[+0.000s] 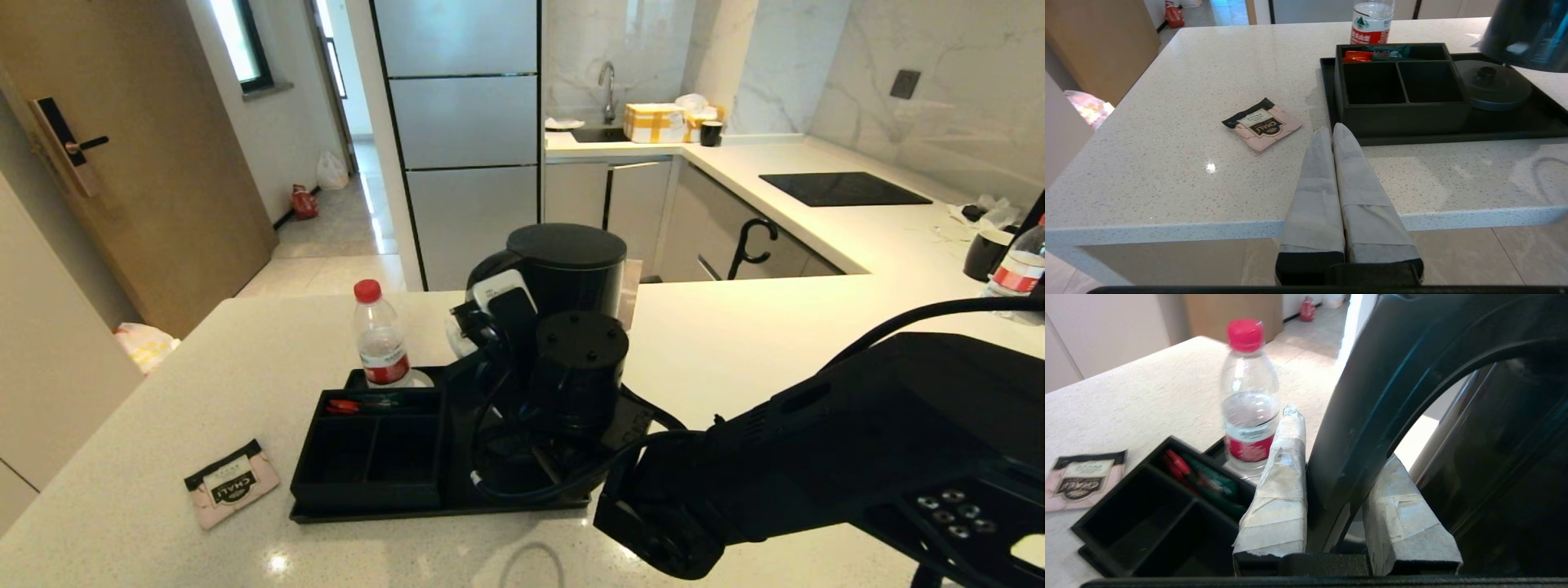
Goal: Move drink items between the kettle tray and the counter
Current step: Place it on the right
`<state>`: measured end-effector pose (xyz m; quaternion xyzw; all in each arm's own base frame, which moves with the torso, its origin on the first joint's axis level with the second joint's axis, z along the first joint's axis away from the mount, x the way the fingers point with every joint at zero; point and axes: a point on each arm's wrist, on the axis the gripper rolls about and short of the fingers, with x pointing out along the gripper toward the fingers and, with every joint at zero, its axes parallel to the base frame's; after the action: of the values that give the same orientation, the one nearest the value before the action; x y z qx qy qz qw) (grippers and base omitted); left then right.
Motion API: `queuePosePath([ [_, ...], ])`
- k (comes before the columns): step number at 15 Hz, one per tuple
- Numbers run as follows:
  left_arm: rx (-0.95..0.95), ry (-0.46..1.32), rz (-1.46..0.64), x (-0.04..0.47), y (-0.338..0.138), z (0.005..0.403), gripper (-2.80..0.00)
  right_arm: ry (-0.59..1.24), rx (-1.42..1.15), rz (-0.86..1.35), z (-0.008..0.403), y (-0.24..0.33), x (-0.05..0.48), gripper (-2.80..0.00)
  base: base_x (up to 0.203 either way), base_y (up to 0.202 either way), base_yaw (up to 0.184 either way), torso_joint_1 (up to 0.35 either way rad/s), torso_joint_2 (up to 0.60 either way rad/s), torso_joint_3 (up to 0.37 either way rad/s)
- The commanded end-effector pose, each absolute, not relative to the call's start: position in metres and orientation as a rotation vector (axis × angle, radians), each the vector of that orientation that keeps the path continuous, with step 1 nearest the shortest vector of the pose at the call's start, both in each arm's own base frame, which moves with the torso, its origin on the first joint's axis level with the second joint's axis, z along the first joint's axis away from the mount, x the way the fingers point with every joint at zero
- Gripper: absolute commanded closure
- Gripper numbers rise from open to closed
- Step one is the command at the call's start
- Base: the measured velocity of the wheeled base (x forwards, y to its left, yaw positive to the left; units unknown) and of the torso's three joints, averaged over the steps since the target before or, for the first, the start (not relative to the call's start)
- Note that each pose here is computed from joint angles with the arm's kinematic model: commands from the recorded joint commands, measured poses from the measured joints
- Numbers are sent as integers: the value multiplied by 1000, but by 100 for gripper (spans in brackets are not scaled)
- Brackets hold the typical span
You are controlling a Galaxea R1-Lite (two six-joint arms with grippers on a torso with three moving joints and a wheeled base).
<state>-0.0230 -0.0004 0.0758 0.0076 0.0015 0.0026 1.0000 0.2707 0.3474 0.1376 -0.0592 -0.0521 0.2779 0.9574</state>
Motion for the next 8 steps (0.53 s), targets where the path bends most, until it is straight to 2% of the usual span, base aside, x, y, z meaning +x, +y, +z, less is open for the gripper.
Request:
queuePosePath([
  [1,15,3,6,-23,0,76,0,-137,-121,526,149,339,271,0,0,0,0,0,0,0],
  [4,15,3,5,-23,0,76,0,-145,-125,436,155,321,281,0,0,0,0,0,0,0],
  [8,15,3,6,-23,0,76,0,-93,-151,184,151,258,319,0,0,0,0,0,0,0],
])
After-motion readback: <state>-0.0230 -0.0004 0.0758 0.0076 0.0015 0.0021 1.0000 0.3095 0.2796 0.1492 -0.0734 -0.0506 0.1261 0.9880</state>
